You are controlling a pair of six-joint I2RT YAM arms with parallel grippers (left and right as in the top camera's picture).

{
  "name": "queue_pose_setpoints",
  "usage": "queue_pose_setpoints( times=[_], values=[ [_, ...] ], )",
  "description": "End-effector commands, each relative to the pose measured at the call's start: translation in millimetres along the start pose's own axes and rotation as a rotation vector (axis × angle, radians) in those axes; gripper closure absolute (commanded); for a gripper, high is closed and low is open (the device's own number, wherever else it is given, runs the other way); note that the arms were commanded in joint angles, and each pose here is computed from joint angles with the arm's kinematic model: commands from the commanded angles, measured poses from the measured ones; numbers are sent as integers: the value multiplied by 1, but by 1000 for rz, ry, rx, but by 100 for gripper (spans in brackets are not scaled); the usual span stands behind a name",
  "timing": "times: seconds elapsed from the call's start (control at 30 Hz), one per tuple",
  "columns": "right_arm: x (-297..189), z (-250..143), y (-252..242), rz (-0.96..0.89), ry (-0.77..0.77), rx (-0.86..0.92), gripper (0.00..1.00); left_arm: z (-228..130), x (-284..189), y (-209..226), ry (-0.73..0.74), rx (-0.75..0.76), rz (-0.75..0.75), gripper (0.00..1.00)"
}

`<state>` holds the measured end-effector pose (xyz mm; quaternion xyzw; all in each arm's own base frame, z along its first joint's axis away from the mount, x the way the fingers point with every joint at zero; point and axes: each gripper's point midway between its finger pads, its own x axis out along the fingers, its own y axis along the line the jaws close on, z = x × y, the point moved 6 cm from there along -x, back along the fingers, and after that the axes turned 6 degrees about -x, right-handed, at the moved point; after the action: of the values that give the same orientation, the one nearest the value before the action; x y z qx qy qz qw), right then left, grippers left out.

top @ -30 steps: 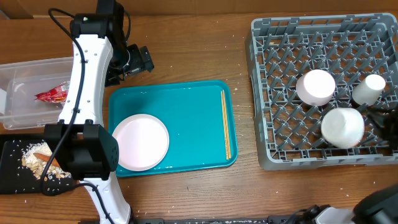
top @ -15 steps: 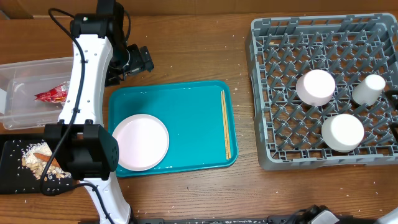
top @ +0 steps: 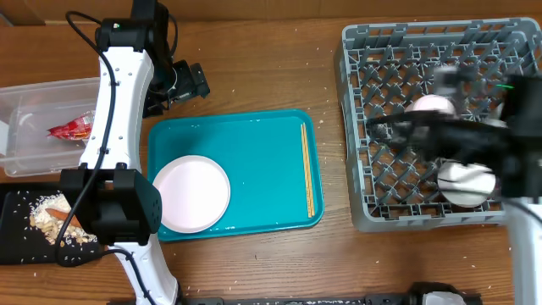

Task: Sort waste into correct bins and load items into the dishwasher
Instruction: 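Move the right gripper to the large plate's rim on the teal tray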

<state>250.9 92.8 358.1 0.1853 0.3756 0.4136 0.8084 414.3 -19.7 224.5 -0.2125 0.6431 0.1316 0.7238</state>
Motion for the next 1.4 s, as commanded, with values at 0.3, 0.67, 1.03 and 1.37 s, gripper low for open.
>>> queue_pose_setpoints(
  times=[0.3,0.67,1.03,1.37],
  values=[
    [207,-66,19,-454,309,24,6,-4,-2,-2,2,-7,-8,0],
    [311,-125,8,-376,439,88,31,-4,-2,-2,2,-7,-8,0],
    [345,-162,-8,-422,493,174,43,-4,-2,-2,2,-7,-8,0],
    [358,-188,-6,-424,544,152,48,-4,-2,-2,2,-7,-8,0]
  ],
)
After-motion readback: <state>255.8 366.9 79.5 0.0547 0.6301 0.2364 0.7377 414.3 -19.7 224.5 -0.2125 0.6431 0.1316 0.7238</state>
